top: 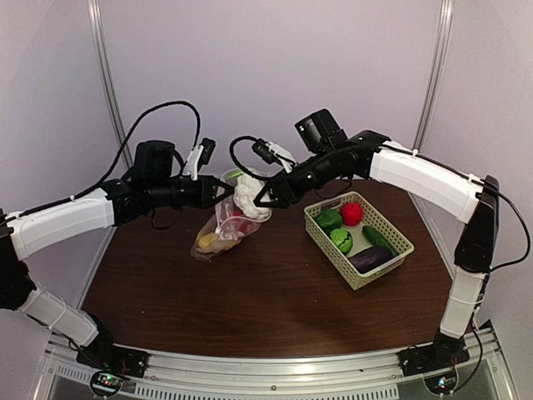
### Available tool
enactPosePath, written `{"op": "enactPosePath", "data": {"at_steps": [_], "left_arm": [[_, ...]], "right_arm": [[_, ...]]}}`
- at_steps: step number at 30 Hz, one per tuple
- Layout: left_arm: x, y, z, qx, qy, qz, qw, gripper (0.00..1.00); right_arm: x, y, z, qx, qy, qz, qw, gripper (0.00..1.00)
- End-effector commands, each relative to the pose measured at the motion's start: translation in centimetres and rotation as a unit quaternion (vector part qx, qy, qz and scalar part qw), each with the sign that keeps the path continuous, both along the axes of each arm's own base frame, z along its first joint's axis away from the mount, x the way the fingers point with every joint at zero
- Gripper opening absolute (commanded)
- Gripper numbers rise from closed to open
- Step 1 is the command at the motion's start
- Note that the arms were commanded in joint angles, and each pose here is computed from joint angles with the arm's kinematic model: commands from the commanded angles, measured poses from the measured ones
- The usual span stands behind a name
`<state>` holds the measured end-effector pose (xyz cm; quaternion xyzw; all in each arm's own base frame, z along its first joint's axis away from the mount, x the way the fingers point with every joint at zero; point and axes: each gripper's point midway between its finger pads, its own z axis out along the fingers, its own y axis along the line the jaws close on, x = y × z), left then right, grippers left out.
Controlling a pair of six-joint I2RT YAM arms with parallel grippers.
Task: Place the food in the zip-top bag and seal the zipper
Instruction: Place the fake vegetable in the zipper food storage bag.
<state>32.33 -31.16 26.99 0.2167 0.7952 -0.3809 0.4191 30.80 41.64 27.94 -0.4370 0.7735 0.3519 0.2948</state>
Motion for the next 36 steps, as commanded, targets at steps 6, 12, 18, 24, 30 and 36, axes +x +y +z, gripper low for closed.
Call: {"op": "enactPosePath", "data": {"at_steps": [6,12,18,24,30,36], "left_arm": [[-1.1,-0.8,5.2,-0.075,-0.071,-0.016,0.995,0.00],[-1.1,-2.4,3.0,-0.061,-0.030,-0.051,0.996,0.00],[-0.6,-1.5,2.8,-0.039,-0.048,-0.029,0.998,0.00],[-0.1,-1.1,2.0,-0.012,-0.049,-0.016,0.999,0.00],[-0.3,-1.2,2.6,-0.019,-0.054,-0.022,0.998,0.00],[-0.2,-0.9,3.0,-0.023,-0.058,-0.017,0.998,0.00]], "right_arm": [[3.3,-1.1,-1.4,-0.026,0.000,-0.124,0.992,0.45],[2.7,0.8,0.7,0.005,-0.008,-0.074,0.997,0.81],[1.0,-0.5,3.4,0.010,-0.051,-0.045,0.998,0.98],[-0.9,-2.4,6.4,0.013,-0.111,-0.013,0.994,1.00],[2.0,-5.6,3.4,-0.069,-0.148,-0.107,0.981,0.97],[0.3,-4.7,-2.0,-0.072,-0.078,-0.076,0.991,0.73]]}}
